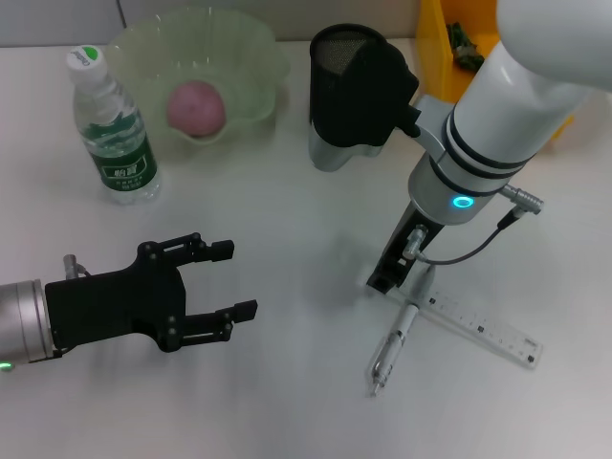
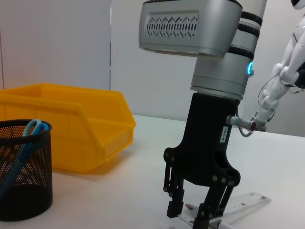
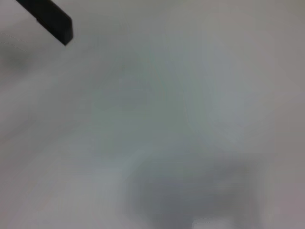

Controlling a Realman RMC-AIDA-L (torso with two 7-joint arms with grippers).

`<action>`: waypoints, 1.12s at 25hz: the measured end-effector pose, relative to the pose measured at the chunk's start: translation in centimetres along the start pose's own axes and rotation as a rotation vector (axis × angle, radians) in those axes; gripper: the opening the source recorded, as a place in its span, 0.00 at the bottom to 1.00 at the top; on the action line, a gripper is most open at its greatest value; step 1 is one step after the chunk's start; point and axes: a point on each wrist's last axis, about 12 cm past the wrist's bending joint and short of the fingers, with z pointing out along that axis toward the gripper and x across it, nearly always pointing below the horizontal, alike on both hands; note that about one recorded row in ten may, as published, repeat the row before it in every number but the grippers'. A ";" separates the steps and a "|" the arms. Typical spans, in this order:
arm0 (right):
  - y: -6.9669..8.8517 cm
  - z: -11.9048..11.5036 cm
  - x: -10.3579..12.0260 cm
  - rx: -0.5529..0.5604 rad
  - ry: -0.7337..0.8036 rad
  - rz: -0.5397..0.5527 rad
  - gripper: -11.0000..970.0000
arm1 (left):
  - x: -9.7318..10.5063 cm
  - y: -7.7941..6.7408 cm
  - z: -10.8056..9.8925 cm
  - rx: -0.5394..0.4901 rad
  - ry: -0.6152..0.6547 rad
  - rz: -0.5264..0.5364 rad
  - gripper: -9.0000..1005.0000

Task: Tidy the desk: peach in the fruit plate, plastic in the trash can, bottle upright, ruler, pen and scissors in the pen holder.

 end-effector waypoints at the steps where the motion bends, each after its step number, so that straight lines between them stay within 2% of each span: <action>1: -0.1 0.0 0.1 0.007 0.002 -0.001 0.45 | 0.0 0.0 0.0 0.000 0.000 0.000 0.77; 19: 0.2 -0.5 0.4 0.011 -0.008 -0.008 0.46 | 0.0 0.0 0.0 -0.002 0.001 -0.004 0.77; 28: 0.3 -0.7 0.7 0.015 0.003 -0.002 0.59 | 0.1 0.0 0.1 -0.004 0.002 -0.005 0.77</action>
